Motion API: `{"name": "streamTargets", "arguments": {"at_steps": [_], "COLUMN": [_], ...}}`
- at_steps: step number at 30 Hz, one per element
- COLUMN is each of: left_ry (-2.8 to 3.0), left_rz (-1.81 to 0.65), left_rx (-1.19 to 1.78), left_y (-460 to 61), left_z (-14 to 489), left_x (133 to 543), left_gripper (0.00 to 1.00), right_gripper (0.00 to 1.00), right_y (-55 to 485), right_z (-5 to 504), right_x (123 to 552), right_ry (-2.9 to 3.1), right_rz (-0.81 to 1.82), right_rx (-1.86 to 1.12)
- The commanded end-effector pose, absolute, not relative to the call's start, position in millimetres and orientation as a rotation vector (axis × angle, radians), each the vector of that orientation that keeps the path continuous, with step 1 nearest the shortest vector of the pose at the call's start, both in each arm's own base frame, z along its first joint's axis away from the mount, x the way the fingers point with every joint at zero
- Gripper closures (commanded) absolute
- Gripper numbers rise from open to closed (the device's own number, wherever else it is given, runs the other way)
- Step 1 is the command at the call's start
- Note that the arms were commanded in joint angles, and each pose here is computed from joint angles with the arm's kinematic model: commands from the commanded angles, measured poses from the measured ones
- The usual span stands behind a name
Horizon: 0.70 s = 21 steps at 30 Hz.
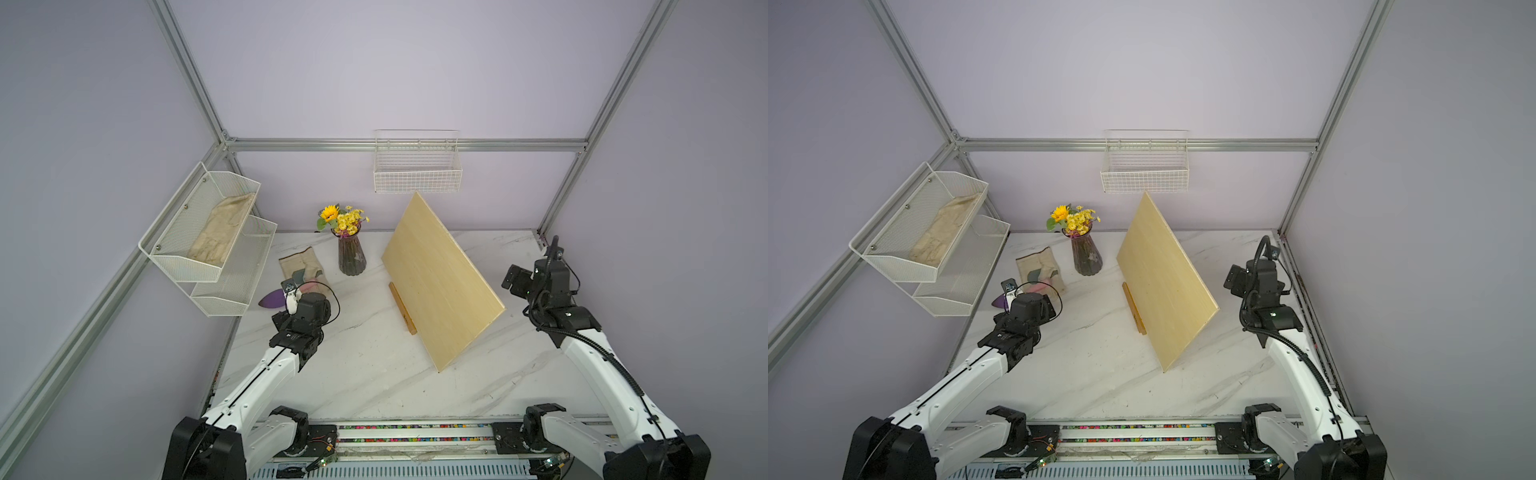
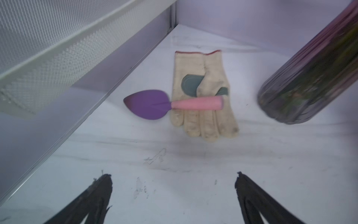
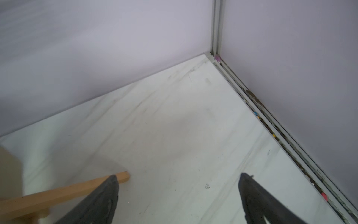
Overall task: Assemble the easel
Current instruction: Reset both arms
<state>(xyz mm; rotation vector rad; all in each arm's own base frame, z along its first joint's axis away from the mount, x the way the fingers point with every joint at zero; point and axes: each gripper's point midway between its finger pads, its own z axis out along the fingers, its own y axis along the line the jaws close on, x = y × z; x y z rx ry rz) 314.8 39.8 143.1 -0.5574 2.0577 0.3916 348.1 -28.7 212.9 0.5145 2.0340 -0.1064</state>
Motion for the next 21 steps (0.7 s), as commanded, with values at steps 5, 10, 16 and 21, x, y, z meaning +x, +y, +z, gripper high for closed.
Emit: {"name": "streamTargets", "arguments": {"at_steps": [5, 10, 16, 21], "left_ry": [1.847, 1.776, 1.836, 1.797], "left_rz": [0.569, 0.401, 0.303, 0.295], "left_rx": [-0.361, -0.287, -0.089, -0.075], "left_y": [59.1, 57.1, 40.8, 39.0], "left_z": [155.8, 146.6, 139.5, 143.7], "left_x": [347.0, 361.8, 383.6, 376.2], "left_gripper": [0.0, 0.0, 0.0, 0.0], "right_gripper": [0.03, 0.03, 0.03, 0.03], "right_y": [-64.7, -54.0, -18.6, -21.1], "right_z": [152.7, 124.0, 113.0, 89.1], "right_x": [370.2, 388.7, 410.2, 415.8], "right_ry": [1.833, 1.807, 1.752, 1.79], "right_rz": [-0.266, -0.153, 0.005, -0.001], "right_rx": [0.575, 0.431, 0.185, 0.204]}}
